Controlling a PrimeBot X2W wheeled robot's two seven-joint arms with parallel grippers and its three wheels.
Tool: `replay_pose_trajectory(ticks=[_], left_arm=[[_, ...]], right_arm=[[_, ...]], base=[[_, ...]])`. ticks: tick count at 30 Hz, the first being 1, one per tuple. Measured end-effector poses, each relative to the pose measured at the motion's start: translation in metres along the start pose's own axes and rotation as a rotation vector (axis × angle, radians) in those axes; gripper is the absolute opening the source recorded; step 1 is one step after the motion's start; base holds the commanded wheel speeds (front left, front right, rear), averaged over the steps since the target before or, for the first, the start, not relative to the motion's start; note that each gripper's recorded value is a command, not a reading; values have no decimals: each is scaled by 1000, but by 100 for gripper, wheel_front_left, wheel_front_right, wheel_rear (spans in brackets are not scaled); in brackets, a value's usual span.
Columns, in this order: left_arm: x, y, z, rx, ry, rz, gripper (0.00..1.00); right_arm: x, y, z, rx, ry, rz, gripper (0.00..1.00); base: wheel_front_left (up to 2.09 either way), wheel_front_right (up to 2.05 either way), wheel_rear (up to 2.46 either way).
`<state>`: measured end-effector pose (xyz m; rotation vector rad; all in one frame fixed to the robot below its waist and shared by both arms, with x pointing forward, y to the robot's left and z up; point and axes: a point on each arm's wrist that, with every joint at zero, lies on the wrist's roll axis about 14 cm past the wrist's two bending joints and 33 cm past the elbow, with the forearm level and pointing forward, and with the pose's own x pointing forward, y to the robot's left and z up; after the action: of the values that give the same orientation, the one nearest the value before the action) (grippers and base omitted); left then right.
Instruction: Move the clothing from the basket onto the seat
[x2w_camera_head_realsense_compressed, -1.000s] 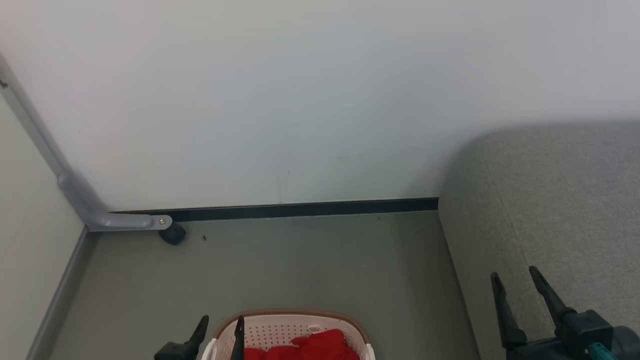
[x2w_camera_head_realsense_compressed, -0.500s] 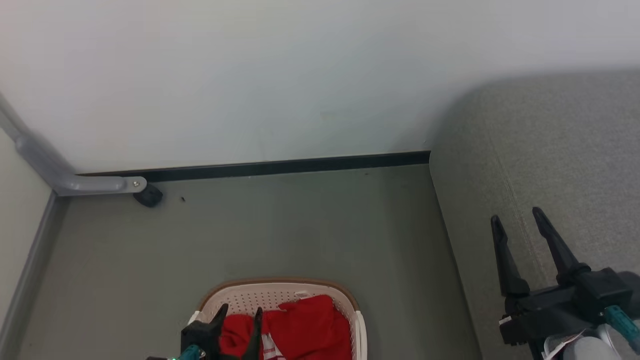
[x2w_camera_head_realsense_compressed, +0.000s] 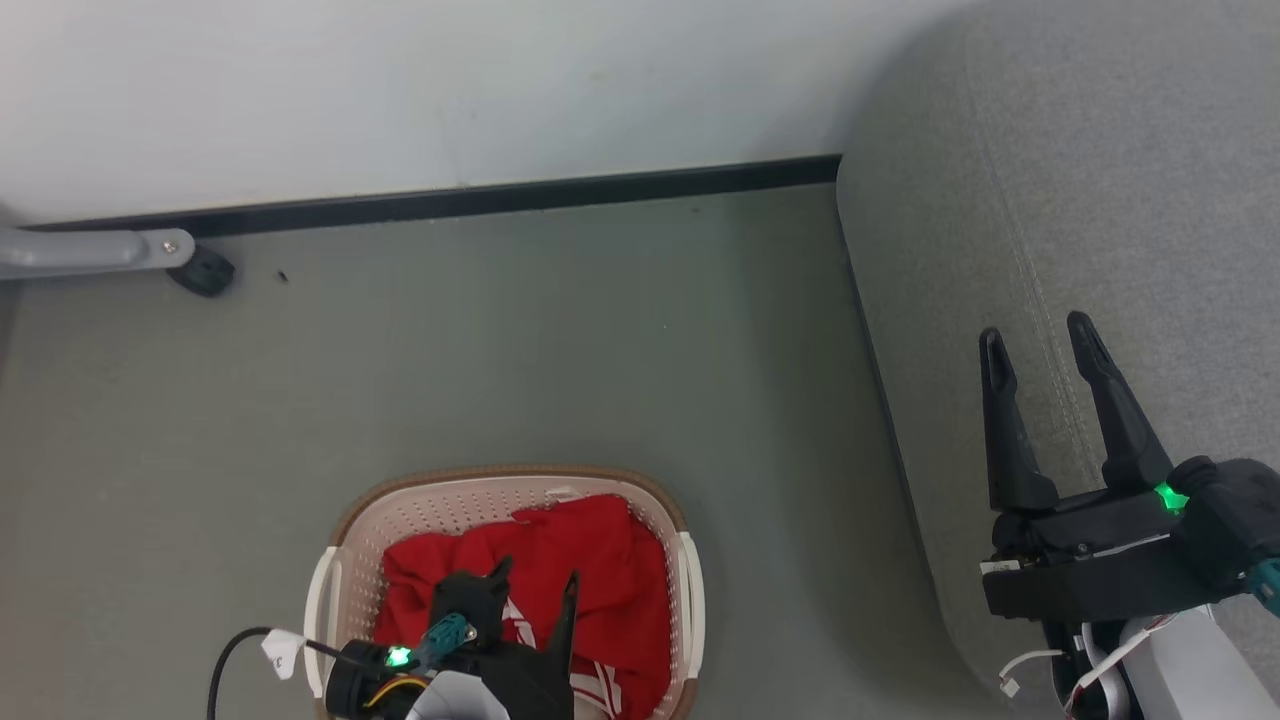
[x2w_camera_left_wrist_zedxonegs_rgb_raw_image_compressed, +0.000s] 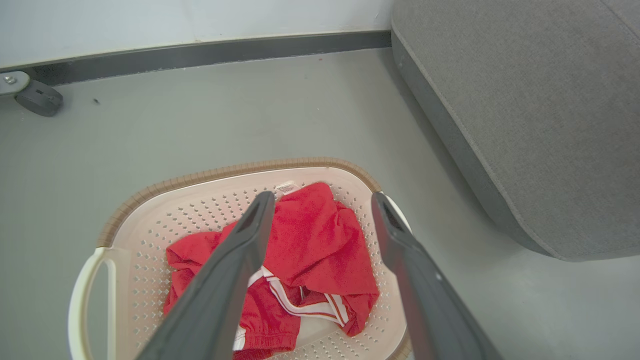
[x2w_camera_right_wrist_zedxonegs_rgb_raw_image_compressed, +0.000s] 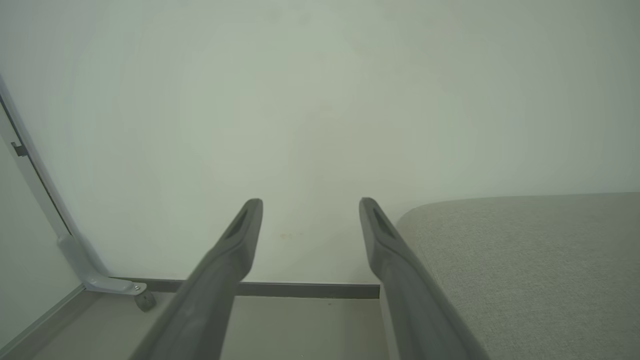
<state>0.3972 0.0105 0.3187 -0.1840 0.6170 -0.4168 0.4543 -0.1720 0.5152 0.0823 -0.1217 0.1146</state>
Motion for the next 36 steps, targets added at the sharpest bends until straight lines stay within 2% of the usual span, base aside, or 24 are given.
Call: replay_pose_trajectory(ticks=[17, 30, 36], left_arm=[[57, 2, -88, -26, 360, -41, 100], [103, 13, -132, -69, 477, -33, 100], [127, 35, -152, -39, 510, -20, 100]], right_arm=[[32, -9, -23, 7, -15, 1, 100], [36, -37, -59, -37, 44, -63, 100], [38, -44, -82, -50, 81, -74, 100]], base=[[0, 0, 0], [0, 0, 0], [0, 0, 0]])
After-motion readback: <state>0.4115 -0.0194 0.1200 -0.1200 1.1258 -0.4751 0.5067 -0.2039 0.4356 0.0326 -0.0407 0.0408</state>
